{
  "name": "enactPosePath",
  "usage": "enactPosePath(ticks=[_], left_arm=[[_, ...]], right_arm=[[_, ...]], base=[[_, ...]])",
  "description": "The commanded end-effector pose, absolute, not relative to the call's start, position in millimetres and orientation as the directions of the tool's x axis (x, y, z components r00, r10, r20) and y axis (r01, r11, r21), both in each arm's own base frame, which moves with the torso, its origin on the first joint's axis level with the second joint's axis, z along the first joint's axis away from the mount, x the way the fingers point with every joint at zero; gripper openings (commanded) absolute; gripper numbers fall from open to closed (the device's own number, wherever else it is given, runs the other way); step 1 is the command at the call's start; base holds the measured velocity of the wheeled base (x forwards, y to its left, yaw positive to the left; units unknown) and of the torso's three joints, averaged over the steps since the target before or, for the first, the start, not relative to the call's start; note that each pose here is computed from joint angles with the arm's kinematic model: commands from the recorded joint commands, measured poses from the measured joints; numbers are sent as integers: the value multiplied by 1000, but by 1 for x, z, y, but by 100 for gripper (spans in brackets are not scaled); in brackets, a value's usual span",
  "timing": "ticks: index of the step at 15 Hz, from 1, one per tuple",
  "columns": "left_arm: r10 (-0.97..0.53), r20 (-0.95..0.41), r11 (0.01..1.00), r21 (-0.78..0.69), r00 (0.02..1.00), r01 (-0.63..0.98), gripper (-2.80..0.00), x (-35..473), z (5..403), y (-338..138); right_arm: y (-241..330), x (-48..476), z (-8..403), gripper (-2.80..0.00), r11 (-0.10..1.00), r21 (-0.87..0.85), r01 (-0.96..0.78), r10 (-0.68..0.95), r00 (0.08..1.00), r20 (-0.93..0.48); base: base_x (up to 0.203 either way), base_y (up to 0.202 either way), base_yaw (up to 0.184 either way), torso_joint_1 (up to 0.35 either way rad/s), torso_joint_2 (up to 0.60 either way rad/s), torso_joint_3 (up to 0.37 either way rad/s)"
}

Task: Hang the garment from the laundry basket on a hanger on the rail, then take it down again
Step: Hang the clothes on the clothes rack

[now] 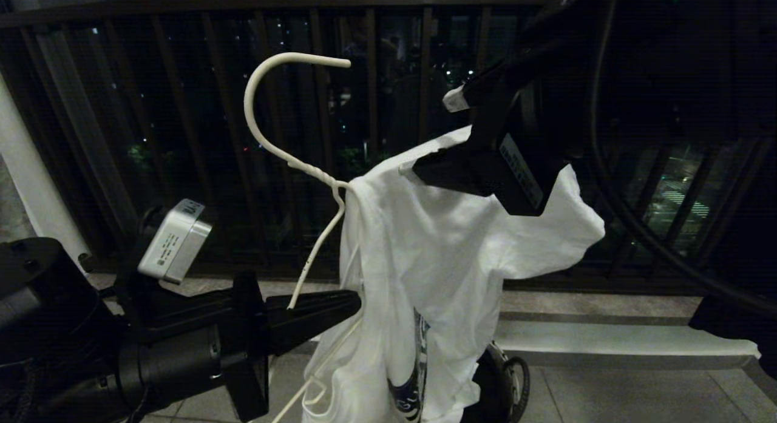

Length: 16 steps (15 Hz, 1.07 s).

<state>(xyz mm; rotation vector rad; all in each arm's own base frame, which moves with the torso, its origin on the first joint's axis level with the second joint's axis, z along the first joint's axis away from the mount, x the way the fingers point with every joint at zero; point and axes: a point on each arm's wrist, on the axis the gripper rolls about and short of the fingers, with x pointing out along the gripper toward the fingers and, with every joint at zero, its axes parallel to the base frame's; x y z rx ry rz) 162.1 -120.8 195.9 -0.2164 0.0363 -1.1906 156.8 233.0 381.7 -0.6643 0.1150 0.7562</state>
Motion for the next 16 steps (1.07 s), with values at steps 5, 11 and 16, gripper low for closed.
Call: enactPosePath(ticks=[5,11,16], left_arm=[[-952,43,288,-209,303,935,-280,152,195,-116],[-981,10,188,-232,195,954,-280,138,194,-115],[-984,16,171,-227,179,959,-280,136,199,-119]], right_arm=[[223,164,370,0,404,-562,-722,592,675,-441],[215,174,355,0,319,-544,-776,568,616,-546],[216,173,345,0,246,-497,-832,608,532,-589]], base=[[0,0,0,0,0,0],[0,0,0,0,0,0],[0,0,0,0,0,0]])
